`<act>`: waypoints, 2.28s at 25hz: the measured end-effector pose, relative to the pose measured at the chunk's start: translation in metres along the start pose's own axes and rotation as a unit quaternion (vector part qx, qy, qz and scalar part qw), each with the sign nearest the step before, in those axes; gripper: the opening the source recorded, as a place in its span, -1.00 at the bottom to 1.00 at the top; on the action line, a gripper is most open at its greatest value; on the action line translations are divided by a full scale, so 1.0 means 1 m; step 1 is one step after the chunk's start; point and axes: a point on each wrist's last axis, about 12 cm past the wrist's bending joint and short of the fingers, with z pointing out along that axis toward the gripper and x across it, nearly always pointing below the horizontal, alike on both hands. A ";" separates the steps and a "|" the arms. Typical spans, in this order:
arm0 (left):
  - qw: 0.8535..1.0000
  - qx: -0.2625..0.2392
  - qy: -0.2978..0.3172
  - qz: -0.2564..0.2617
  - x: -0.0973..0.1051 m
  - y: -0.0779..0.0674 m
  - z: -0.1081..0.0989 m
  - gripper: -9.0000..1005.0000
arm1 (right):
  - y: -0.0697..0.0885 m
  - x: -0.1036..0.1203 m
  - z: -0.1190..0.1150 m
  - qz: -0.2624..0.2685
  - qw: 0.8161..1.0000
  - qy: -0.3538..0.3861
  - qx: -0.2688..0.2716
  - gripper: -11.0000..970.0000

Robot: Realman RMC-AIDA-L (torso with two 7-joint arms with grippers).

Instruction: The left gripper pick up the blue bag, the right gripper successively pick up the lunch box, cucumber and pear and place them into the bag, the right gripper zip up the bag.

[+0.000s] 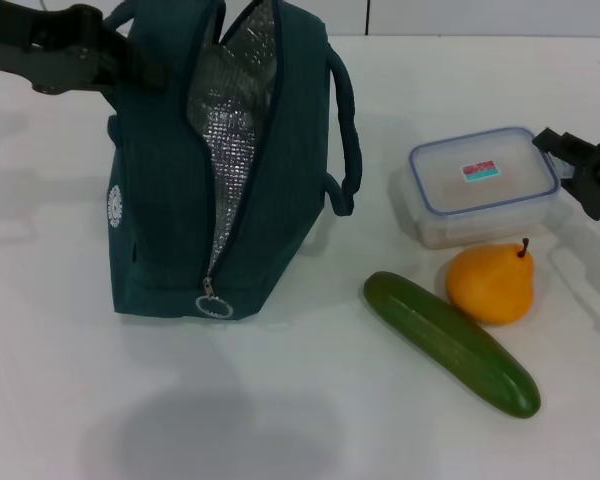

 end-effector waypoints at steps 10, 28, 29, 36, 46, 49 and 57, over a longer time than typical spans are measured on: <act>1.000 -0.001 -0.001 0.003 0.001 -0.001 -0.002 -0.90 | 0.000 0.000 -0.001 0.002 1.000 -0.001 -0.004 -0.66; 1.000 0.002 0.004 0.005 0.003 0.000 -0.002 -0.90 | 0.011 -0.004 -0.009 -0.026 0.998 -0.019 -0.062 -0.76; 1.000 0.002 0.004 0.005 0.003 0.000 -0.002 -0.90 | 0.012 -0.005 -0.010 -0.026 0.997 -0.022 -0.067 -0.77; 1.000 0.003 0.005 0.004 0.003 0.000 -0.001 -0.90 | 0.019 -0.011 -0.020 -0.015 0.992 -0.061 -0.114 -0.78; 1.000 0.003 0.016 0.008 0.004 -0.002 0.005 -0.90 | 0.031 -0.017 -0.030 0.014 0.979 -0.093 -0.180 -0.78; 1.000 0.004 0.017 0.008 0.004 -0.003 0.006 -0.90 | 0.043 -0.025 -0.030 0.023 0.969 -0.102 -0.222 -0.78; 0.999 0.011 0.031 0.009 0.007 -0.005 0.016 -0.90 | 0.093 -0.039 0.001 0.024 0.941 -0.064 -0.331 -0.77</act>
